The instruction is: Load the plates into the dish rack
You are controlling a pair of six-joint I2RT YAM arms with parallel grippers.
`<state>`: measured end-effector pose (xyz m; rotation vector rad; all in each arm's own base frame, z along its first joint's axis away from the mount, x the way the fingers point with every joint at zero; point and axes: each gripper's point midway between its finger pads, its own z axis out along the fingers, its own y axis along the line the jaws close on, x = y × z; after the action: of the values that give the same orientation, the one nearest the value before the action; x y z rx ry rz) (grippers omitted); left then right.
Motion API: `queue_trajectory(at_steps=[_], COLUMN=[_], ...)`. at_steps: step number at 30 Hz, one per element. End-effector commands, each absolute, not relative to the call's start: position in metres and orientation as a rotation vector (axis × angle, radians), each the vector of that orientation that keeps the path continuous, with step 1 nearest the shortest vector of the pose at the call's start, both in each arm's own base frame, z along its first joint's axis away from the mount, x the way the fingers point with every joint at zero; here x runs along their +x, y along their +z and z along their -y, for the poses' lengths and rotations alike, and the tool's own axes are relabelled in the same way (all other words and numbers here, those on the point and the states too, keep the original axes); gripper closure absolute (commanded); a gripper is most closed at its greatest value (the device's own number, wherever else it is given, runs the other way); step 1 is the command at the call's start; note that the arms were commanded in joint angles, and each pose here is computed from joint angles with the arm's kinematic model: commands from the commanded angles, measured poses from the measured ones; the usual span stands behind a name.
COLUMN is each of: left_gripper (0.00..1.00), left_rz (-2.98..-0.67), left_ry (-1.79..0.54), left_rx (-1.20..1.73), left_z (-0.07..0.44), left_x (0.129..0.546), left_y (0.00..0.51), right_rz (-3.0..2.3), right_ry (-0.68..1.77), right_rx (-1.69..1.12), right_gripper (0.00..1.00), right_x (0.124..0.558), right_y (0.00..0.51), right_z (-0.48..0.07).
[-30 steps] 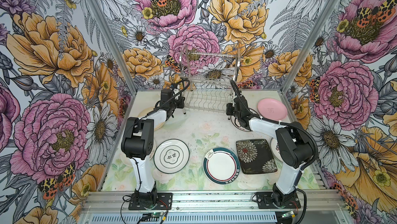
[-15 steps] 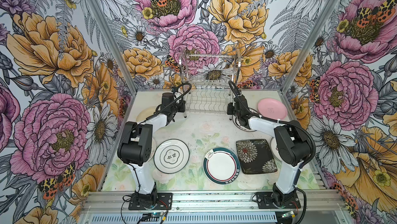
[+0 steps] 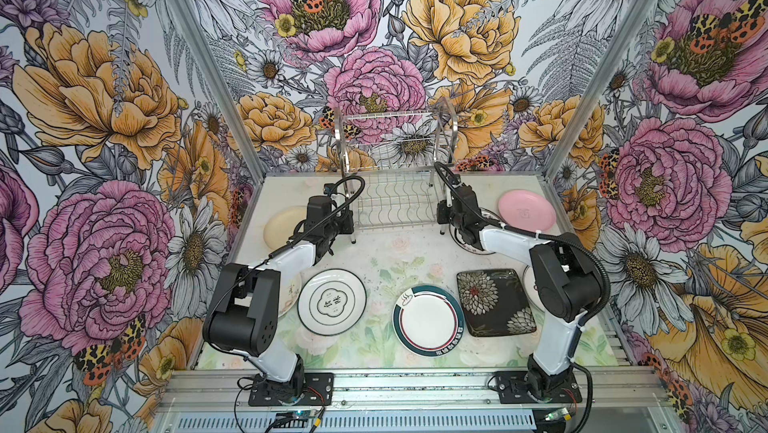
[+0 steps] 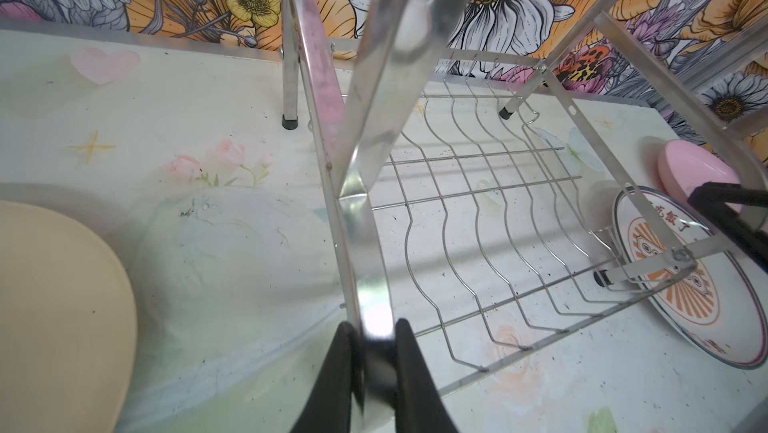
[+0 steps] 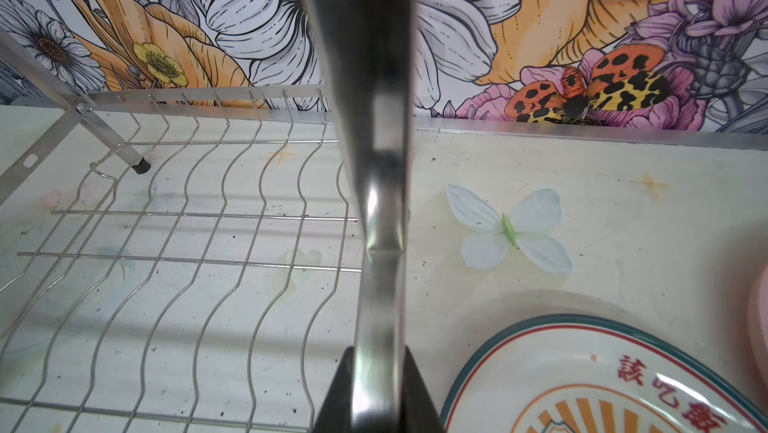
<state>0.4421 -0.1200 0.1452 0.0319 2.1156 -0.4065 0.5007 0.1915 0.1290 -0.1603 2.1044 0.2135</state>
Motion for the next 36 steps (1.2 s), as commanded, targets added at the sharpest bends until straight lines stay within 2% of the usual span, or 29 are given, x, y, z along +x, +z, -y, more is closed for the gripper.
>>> queue_trajectory(at_steps=[1, 17, 25, 36], left_gripper=[1.0, 1.0, 1.0, 1.0], left_rz=[-2.134, -2.194, -2.194, -2.204], left_ry=[-0.457, -0.428, -0.402, -0.391], left_rx=[0.082, 0.001, -0.008, 0.001], left_z=[0.139, 0.144, 0.142, 0.146], left_x=[0.414, 0.348, 0.344, 0.348], left_y=[0.148, 0.131, 0.133, 0.131], right_rz=[-2.122, -2.172, -2.172, -2.19], right_ry=[0.324, 0.335, 0.315, 0.276], right_rx=[-0.175, -0.319, -0.309, -0.275], right_gripper=[0.89, 0.91, 0.96, 0.96], right_x=[0.497, 0.478, 0.46, 0.44], right_y=[0.132, 0.123, 0.127, 0.123], right_z=[-0.212, -0.22, -0.215, -0.2])
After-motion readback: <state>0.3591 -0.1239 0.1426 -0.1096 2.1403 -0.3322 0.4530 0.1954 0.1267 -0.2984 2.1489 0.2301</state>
